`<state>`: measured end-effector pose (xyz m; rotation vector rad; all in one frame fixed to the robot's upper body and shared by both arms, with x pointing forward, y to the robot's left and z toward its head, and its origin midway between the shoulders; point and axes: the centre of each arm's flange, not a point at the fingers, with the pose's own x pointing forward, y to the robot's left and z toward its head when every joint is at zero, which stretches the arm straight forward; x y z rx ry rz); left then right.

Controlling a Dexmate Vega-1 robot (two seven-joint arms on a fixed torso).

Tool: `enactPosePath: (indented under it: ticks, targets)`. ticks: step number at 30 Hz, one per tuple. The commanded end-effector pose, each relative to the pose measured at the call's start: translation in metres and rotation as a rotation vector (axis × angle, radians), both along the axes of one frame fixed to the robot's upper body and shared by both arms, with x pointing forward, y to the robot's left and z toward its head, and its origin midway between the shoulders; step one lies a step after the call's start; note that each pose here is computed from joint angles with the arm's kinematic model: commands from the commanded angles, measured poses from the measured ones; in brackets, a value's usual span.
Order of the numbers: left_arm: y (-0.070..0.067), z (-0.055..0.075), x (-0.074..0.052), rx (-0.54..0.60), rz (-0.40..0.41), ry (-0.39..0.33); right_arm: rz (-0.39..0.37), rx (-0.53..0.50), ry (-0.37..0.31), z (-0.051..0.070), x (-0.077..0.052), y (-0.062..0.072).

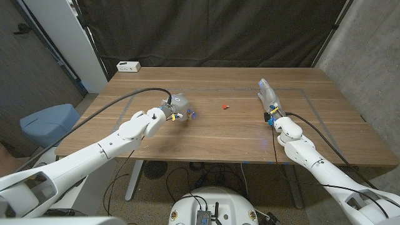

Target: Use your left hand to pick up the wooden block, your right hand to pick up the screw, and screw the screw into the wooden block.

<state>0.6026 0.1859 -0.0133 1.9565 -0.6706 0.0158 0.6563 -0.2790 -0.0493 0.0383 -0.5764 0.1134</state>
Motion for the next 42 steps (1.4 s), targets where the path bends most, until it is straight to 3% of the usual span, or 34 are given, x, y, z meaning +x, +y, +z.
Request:
enactPosePath:
  ticks: [1,16,32,42]
  targets:
    - [-0.001,-0.004,0.000,-0.015,-0.009,-0.013,-0.003,0.001,0.005,-0.002,-0.001,-0.001]
    - [-0.001,-0.002,-0.004,-0.026,-0.005,-0.028,0.001,-0.009,0.000,0.002,-0.001,-0.002]
    - [0.003,0.016,-0.012,-0.085,0.005,-0.081,0.008,-0.073,-0.028,0.022,-0.005,0.000]
    - [0.001,0.026,-0.013,-0.158,0.001,-0.093,-0.004,-0.195,-0.021,0.038,-0.011,0.001]
